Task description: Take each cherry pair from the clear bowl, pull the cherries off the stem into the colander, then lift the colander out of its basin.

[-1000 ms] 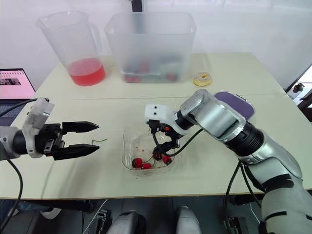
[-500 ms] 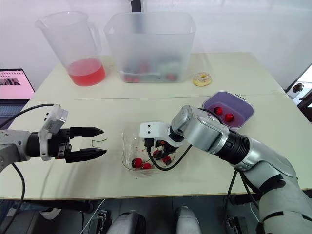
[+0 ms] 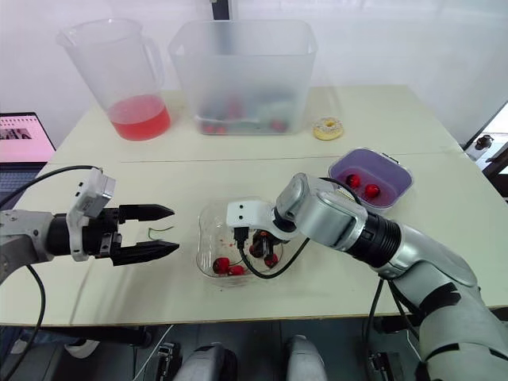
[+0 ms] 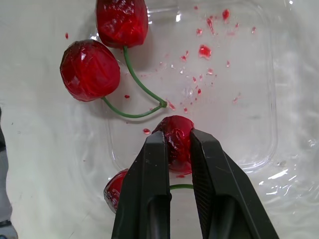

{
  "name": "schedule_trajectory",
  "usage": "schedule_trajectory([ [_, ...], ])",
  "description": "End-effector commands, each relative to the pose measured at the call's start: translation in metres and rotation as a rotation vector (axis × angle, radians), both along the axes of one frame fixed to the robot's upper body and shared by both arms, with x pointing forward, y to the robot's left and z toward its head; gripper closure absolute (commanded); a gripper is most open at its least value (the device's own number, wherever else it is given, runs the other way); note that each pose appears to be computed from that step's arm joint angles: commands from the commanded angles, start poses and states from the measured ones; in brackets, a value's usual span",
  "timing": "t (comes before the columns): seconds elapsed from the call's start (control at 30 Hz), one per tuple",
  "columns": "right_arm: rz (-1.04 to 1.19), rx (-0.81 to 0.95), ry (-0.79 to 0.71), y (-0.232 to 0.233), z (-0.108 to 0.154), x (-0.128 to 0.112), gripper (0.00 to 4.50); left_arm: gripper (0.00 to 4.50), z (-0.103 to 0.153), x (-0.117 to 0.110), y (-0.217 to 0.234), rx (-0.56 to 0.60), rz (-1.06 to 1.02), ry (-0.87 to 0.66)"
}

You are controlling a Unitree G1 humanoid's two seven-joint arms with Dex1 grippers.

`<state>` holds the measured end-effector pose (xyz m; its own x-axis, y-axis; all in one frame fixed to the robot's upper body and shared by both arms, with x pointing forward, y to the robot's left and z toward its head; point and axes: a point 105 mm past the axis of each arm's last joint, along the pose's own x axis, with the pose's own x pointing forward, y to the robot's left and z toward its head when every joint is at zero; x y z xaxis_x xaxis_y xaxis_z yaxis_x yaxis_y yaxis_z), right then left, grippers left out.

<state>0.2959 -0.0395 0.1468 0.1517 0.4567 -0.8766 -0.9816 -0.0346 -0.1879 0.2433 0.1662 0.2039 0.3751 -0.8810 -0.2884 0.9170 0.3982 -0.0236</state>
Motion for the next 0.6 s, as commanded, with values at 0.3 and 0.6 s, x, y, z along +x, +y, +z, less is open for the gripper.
schedule_trajectory([
  [0.3, 0.348, 0.008, -0.218, 0.039, 0.03, 0.006, 4.02, 0.0, 0.009, 0.003, -0.006, 0.0, -0.016, -0.042],
  [0.6, 0.485, 0.027, -0.378, 0.053, 0.045, 0.016, 1.62, 0.0, 0.007, 0.001, -0.008, 0.002, -0.024, -0.032],
])
